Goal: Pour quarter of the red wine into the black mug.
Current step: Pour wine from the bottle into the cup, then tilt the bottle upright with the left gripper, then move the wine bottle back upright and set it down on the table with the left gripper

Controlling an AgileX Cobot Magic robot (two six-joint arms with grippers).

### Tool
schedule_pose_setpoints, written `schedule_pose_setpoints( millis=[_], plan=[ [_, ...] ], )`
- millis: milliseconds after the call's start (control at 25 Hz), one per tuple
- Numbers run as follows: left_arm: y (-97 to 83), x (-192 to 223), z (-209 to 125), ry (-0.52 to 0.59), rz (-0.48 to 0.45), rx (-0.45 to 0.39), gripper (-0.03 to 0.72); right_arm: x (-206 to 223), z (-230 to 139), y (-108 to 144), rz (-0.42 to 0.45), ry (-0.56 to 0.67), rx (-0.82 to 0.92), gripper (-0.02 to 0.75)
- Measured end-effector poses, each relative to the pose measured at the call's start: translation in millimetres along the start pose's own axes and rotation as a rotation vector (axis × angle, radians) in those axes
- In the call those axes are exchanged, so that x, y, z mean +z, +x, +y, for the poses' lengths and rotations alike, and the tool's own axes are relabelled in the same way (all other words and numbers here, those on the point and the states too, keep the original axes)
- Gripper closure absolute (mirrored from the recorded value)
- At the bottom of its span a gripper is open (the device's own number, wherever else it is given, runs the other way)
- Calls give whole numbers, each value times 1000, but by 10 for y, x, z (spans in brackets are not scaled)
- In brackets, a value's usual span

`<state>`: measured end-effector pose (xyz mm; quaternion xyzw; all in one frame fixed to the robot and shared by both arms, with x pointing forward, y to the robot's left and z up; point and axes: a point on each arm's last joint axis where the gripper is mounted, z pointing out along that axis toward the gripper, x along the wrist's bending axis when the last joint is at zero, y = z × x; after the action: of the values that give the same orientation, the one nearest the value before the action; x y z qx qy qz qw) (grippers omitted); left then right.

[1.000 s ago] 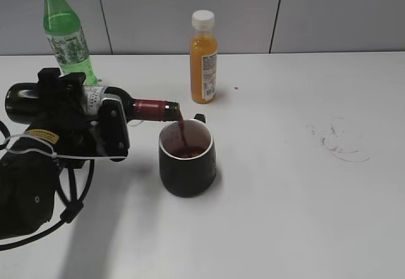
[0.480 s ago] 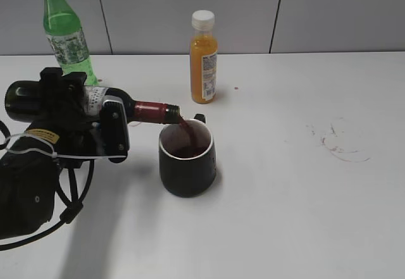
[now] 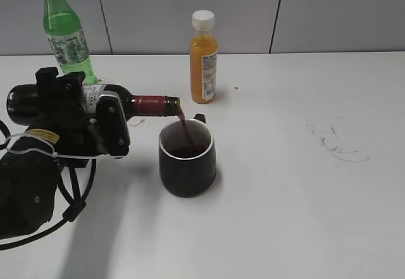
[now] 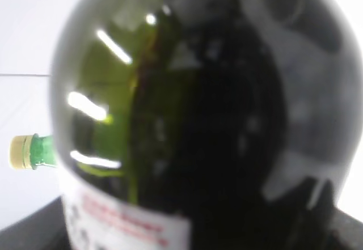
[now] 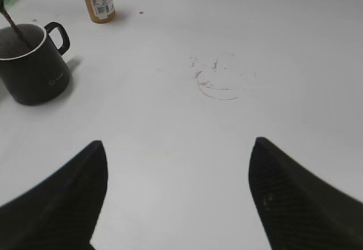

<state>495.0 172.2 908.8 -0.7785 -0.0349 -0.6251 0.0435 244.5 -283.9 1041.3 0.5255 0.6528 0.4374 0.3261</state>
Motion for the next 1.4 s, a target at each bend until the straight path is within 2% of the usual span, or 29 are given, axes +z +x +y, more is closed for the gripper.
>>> schedule_pose_setpoints(
  millis=[640,720,880,1080,1240,1400],
  plan=[
    [28,-17,128,-135,-2,-511,142,0,1,0,0,-1,0,153],
    [29,-18,131,-139,-8,-604,142,0,1,0,0,-1,0,153],
    [29,-16,129,-138,-27,-871,142,0,1,0,0,-1,0,153],
    [36,18,80,-120,-31,-1087,142,0,1,0,0,-1,0,153],
    [59,88,6,-126,-38,-1303,142,0,1,0,0,-1,0,153],
    [119,223,-103,-219,-73,-1392,142,0,1,0,0,-1,0,153]
  ],
)
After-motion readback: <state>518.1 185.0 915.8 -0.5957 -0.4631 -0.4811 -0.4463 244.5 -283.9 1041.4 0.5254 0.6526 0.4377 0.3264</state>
